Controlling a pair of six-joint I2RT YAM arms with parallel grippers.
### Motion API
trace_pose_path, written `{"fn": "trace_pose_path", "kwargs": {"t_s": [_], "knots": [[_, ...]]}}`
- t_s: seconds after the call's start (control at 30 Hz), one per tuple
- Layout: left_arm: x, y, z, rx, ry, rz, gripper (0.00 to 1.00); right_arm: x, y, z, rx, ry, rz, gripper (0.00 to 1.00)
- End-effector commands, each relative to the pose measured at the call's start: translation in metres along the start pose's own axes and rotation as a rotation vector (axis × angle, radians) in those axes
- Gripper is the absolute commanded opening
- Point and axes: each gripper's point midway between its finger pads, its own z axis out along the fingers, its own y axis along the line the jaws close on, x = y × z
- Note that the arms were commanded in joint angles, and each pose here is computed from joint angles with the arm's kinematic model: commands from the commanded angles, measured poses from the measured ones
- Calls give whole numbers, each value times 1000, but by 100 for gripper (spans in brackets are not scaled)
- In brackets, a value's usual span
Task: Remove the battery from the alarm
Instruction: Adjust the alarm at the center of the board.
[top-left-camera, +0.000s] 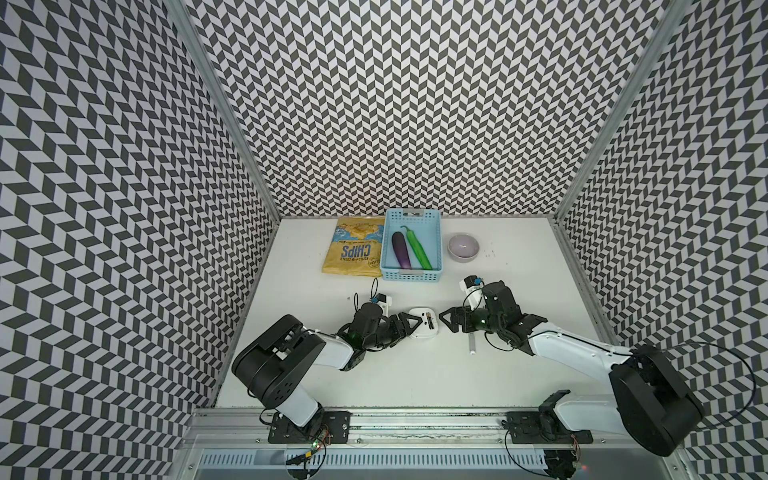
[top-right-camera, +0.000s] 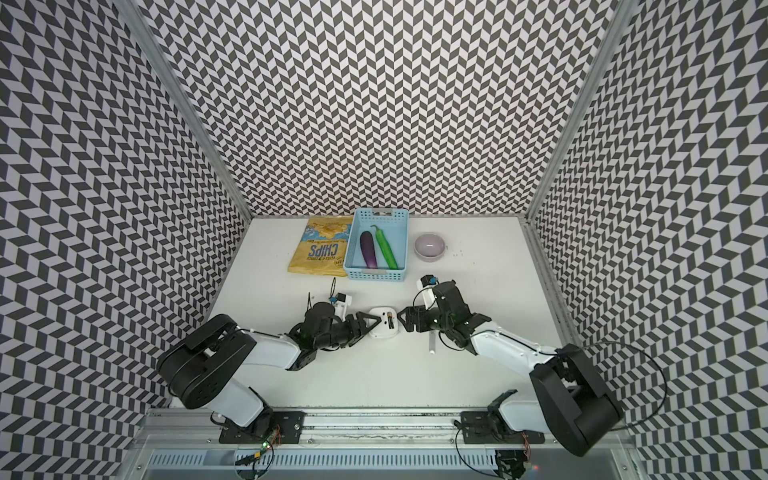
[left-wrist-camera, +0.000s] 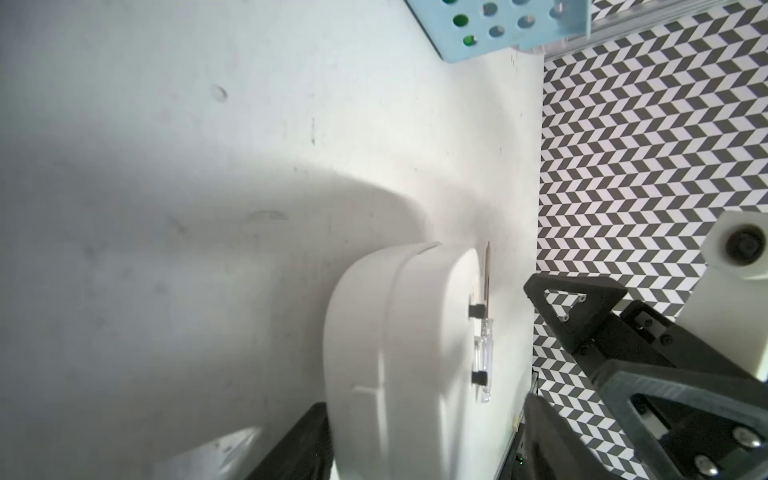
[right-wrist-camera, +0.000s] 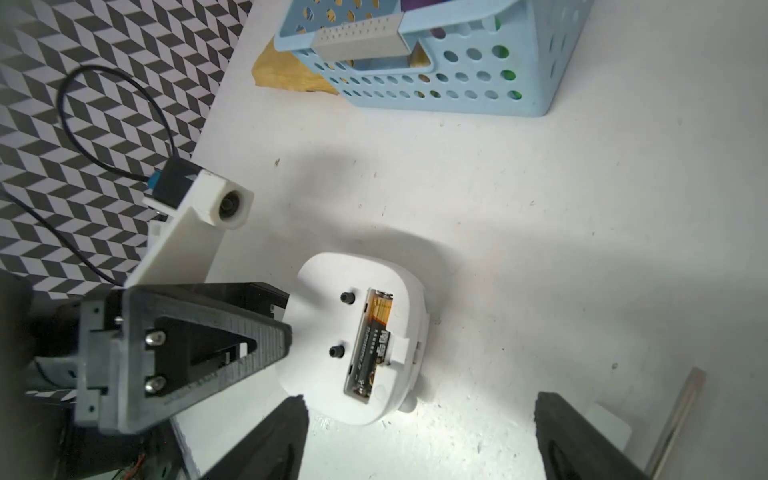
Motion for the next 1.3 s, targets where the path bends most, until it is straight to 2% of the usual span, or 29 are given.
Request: {"fn": "trace_pose_path", "kwargs": {"t_s": [0.0,0.07,0.17,0.37,0.5,0.57,0.7,0.83,1.0,1.27], "knots": [[-9,11,-13,-61,-32,29,72,-24,12,-5,-21,-53,-125,90],[-10,10,-20,-72,-33,45,72,-34,20,-2,-48,-65,-181,90],[-2,8,-32,-90,1,84,65,-47,27,10,-76,-55,-249,87],[40,-10,-45,20,184,78,50,-58,43,47,-183,5,-264,71],[64,-21,-38,91,292,48,41,-52,47,76,-205,71,-264,57],[70,-22,-31,107,312,43,40,-47,49,90,-213,104,-268,55],[68,-14,-19,94,294,32,38,-36,48,105,-218,149,-269,54],[54,-9,-14,103,256,36,36,-26,42,104,-203,183,-287,53],[36,-9,-13,130,213,37,35,-12,39,93,-196,218,-302,51],[8,1,-12,72,135,54,34,8,55,59,-285,213,-242,50]]}}
